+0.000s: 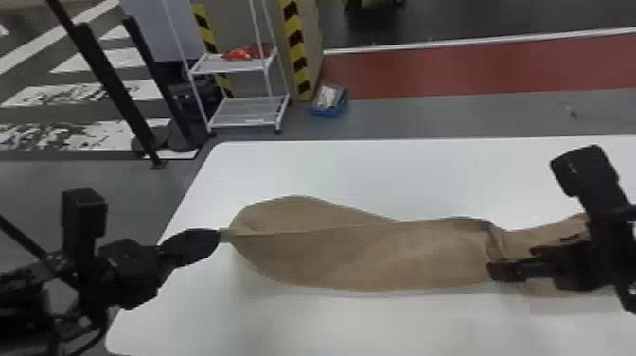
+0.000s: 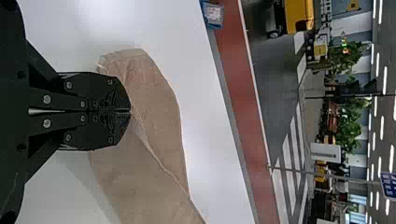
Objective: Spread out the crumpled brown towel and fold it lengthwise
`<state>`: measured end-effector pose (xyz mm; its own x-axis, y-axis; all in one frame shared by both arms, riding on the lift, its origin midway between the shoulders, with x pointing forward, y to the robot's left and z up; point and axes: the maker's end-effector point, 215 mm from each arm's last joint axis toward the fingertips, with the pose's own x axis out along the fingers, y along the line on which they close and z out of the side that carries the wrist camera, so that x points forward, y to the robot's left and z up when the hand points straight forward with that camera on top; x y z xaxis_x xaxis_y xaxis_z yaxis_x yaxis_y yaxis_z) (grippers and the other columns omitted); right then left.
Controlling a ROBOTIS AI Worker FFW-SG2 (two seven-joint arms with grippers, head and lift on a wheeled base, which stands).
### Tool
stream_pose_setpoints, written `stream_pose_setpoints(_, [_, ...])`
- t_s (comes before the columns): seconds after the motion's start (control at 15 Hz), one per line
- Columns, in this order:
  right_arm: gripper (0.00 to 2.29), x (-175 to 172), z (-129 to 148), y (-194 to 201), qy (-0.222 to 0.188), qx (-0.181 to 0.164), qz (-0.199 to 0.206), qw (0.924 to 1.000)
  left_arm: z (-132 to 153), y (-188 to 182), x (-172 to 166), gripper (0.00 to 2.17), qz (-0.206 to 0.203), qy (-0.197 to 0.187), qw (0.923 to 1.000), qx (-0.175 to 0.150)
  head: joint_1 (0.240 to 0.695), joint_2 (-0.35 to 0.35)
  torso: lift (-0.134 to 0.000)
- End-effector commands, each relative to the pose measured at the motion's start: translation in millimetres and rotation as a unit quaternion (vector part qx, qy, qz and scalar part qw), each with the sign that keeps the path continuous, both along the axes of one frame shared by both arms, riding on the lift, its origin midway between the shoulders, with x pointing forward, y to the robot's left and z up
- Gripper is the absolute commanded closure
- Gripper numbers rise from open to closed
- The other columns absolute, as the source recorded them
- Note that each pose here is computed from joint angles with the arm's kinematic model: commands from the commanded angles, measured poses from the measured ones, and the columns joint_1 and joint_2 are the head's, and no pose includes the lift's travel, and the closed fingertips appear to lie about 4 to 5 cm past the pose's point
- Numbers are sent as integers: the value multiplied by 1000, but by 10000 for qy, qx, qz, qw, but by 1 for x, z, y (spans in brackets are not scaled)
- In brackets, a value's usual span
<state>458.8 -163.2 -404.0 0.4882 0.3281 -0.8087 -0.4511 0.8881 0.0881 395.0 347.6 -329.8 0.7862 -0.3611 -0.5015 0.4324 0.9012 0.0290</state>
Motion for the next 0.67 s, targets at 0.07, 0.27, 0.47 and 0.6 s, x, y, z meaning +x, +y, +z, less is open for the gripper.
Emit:
stream_pose_setpoints(0.07, [282, -2, -3, -1, 46, -157, 100, 9998, -1, 1, -1, 1339, 16, 8, 10000, -2, 695, 242, -120])
stream_pose_setpoints(0.27, [282, -9, -10, -12, 100, -353, 97, 9993, -1, 3, -1, 1339, 21, 11, 10000, 15, 695, 242, -120])
stream_pose_setpoints(0.47, [282, -17, -18, -18, 177, -428, 58, 9989, -4, 3, 0, 1339, 37, 34, 10000, 3, 695, 233, -120])
stream_pose_setpoints(0.6, [282, -18, -21, -19, 181, -526, 59, 9984, -4, 2, 0, 1339, 18, 32, 10000, 1, 695, 230, -120])
